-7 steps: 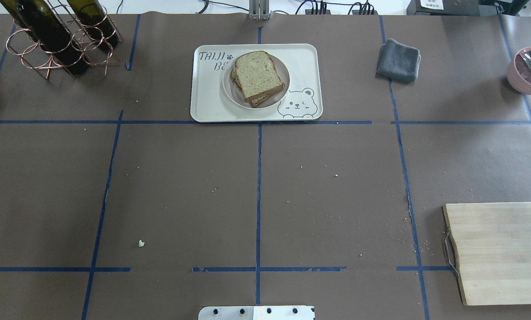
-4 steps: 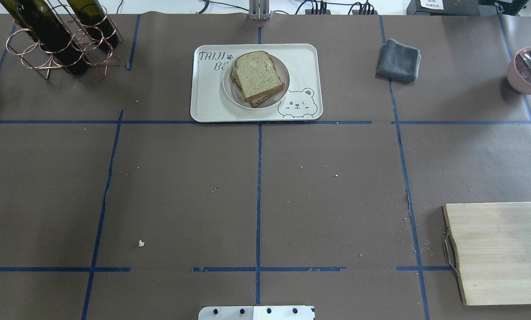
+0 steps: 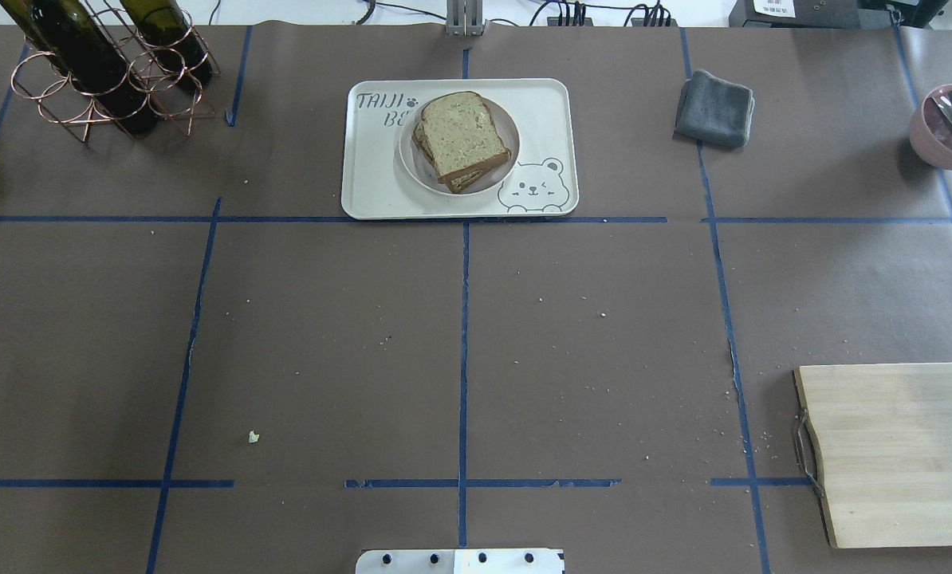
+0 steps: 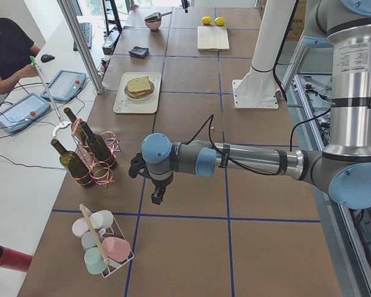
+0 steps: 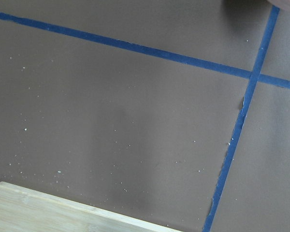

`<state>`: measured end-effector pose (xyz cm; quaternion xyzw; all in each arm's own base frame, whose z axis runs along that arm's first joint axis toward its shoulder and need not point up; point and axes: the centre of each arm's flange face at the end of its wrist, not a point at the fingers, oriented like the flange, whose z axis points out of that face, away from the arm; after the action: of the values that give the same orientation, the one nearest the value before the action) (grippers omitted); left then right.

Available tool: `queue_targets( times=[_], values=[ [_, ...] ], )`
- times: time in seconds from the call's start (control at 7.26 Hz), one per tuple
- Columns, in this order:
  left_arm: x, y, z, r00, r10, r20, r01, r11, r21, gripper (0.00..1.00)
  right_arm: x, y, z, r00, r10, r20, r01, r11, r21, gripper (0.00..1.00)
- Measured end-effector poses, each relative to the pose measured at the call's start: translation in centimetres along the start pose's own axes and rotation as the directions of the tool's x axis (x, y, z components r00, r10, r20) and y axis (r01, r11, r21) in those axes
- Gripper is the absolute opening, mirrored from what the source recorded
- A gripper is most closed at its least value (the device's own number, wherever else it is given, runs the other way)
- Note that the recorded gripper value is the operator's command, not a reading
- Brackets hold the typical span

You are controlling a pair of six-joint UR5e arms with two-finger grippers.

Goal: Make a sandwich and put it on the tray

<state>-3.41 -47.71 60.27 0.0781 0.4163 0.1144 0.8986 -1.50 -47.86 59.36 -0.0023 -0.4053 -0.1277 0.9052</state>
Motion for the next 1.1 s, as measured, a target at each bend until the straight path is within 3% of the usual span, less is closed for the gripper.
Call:
queue_targets(
  times=[0.41, 0.69, 1.1],
  values=[
    [-1.3, 0.6, 0.2, 0.996, -0.040, 0.079, 0.044, 0.998, -0.044, 1.00, -0.4, -0.5, -0.3, 1.000, 0.002, 0.000, -0.002, 1.000, 0.007, 1.00],
    [-1.8, 1.7, 0.8, 0.991, -0.110, 0.079, 0.118, 0.987, -0.107, 1.00, -0.4, -0.5, -0.4, 1.000, 0.005, -0.001, -0.005, 1.000, 0.008, 1.00],
    [-2.2, 2.3, 1.4, 0.987, -0.152, 0.056, 0.158, 0.979, -0.129, 1.00, -0.4, -0.6, -0.4, 1.000, 0.006, -0.003, -0.006, 1.000, 0.009, 1.00]
  ],
)
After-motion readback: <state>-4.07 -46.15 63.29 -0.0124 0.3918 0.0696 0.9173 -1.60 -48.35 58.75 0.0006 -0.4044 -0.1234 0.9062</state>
